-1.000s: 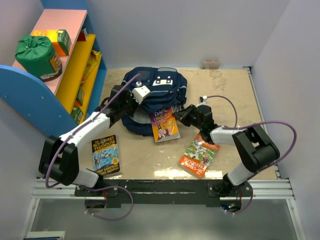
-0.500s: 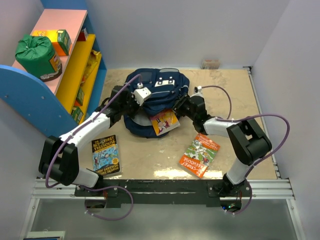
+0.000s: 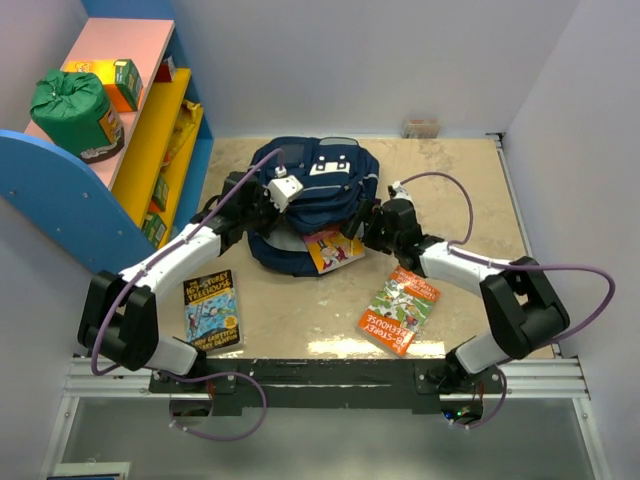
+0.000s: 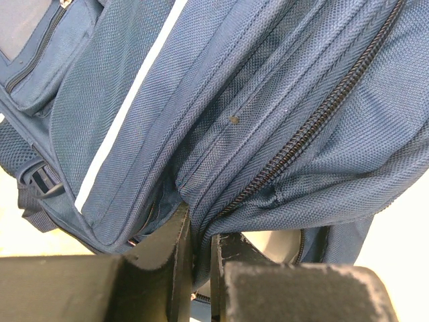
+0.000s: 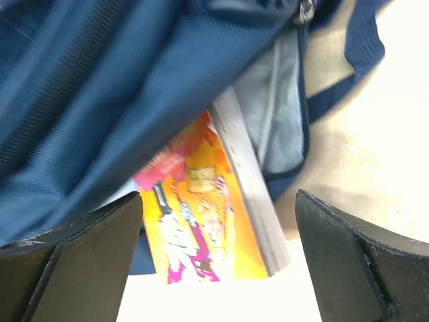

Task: Pack the student bag
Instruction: Place the book in the student bag.

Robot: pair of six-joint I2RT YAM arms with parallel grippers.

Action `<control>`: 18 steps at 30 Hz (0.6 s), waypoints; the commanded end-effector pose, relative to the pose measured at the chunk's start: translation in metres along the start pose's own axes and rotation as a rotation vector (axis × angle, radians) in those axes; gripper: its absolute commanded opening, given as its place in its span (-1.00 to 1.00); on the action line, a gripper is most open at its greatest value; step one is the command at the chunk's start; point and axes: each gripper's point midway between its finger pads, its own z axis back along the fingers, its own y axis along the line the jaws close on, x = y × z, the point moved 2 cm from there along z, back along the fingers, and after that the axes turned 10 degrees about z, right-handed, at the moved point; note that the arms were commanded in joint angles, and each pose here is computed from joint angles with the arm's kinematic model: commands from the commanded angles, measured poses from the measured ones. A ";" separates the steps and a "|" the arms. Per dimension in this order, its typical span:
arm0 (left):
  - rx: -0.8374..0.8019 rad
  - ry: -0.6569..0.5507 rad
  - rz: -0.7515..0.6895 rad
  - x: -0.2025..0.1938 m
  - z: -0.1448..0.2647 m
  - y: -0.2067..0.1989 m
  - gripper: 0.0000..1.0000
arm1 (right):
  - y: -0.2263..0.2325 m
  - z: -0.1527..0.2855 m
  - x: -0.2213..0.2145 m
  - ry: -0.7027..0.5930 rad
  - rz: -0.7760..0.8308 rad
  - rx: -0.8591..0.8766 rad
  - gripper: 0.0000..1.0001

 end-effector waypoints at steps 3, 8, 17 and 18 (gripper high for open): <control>-0.080 -0.147 0.003 0.047 0.005 -0.015 -1.00 | -0.015 -0.008 -0.044 0.156 0.065 0.024 0.97; -0.080 -0.152 0.005 0.049 0.006 -0.016 -1.00 | -0.003 -0.012 -0.068 0.221 -0.018 0.175 0.91; -0.076 -0.145 0.008 0.049 0.004 -0.015 -1.00 | 0.034 0.013 -0.045 0.129 -0.122 0.391 -0.54; -0.074 -0.142 0.010 0.048 0.003 -0.014 -1.00 | 0.041 0.016 -0.039 0.111 -0.114 0.419 -0.75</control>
